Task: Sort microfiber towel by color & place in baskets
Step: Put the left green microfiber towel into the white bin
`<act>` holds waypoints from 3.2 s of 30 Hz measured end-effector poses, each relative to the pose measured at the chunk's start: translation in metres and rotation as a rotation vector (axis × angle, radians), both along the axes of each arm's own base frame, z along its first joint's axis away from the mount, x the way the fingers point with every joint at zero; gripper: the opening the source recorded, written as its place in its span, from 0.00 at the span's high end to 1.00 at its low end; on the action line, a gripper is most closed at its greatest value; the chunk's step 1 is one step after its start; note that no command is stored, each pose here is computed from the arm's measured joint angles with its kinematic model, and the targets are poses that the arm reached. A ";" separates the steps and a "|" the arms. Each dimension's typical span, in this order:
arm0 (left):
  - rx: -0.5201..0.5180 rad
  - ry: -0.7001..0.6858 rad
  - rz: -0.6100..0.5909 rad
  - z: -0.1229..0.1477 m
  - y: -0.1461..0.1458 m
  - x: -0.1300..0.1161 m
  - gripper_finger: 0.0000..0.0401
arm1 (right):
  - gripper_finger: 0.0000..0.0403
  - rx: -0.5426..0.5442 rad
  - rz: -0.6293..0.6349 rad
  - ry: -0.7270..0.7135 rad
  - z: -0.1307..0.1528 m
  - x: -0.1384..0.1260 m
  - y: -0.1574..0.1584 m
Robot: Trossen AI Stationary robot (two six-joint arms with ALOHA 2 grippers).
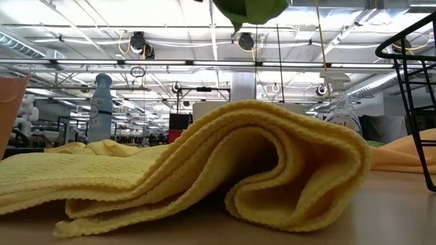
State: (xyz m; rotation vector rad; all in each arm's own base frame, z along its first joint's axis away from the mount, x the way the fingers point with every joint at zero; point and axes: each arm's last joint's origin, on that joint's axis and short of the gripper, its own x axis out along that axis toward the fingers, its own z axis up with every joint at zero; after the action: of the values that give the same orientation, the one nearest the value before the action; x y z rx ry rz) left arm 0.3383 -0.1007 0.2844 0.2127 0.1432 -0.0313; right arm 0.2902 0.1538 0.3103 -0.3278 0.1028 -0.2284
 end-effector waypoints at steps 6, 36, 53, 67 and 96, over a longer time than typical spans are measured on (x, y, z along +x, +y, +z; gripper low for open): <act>-0.016 0.087 0.136 -0.010 -0.007 -0.006 0.46 | 0.98 -0.038 -0.080 0.027 -0.003 -0.005 0.004; 0.020 0.289 0.331 -0.015 -0.025 -0.048 0.21 | 0.98 -0.060 -0.249 0.385 -0.108 0.038 -0.055; 0.043 0.270 0.393 -0.015 -0.023 -0.048 0.21 | 0.88 -0.120 -0.277 0.489 -0.147 0.050 -0.060; 0.053 0.311 0.404 -0.019 -0.021 -0.051 0.21 | 0.50 0.121 -0.176 0.455 -0.124 0.041 -0.059; 0.048 0.342 0.363 -0.021 -0.022 -0.052 0.21 | 0.37 0.685 0.063 0.758 -0.085 -0.003 -0.087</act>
State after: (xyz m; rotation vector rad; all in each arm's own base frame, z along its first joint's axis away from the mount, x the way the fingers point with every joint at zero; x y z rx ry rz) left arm 0.2867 -0.1228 0.2636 0.2254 0.5216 0.2985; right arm 0.2876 0.0672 0.2251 0.2828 0.8965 0.0135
